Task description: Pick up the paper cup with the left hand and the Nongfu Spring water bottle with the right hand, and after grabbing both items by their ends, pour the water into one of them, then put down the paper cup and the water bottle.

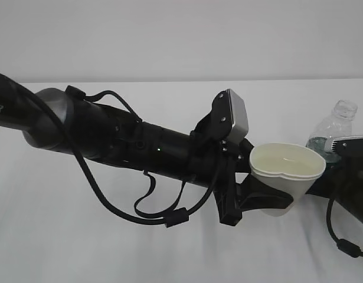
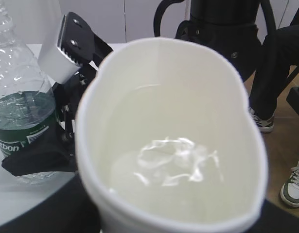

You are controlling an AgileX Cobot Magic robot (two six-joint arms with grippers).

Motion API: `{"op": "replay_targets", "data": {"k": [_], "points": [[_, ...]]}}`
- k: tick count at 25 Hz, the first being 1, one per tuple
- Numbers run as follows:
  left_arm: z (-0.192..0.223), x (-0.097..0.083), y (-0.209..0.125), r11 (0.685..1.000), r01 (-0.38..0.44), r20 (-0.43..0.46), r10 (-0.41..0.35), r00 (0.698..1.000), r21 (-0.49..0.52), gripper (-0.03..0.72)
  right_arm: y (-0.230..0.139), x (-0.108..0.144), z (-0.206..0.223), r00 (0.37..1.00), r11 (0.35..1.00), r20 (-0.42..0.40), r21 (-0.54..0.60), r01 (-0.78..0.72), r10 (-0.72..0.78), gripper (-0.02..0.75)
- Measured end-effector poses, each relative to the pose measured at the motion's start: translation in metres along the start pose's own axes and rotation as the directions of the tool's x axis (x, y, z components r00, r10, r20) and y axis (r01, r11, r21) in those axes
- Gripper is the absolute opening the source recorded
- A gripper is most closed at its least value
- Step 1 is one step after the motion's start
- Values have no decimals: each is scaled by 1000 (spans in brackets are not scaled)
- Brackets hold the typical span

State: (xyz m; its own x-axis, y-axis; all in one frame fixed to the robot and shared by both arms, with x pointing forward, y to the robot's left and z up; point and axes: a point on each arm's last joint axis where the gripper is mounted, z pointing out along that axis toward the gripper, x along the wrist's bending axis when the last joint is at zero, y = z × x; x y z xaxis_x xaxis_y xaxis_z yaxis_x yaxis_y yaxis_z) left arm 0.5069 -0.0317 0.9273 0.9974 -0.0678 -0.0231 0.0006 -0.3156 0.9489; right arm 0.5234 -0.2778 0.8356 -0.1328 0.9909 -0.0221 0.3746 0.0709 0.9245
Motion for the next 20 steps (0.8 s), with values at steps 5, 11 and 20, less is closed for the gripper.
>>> {"op": "replay_targets", "data": {"k": [5,11,20], "points": [[0,0,0,1000,1,0,-1,1000,-2,396,-2,0,-2,1000,1000,-2,9,0,0,568],[0,0,0,1000,1,0,-1,1000,-2,396,-8,3,-7,999,999,-29,44,21,-20,590],[-3,3,-1,1000,5,-10,-5,1000,-4,396,-4,5,-27,999,998,-35,50,41,-39,593]]}}
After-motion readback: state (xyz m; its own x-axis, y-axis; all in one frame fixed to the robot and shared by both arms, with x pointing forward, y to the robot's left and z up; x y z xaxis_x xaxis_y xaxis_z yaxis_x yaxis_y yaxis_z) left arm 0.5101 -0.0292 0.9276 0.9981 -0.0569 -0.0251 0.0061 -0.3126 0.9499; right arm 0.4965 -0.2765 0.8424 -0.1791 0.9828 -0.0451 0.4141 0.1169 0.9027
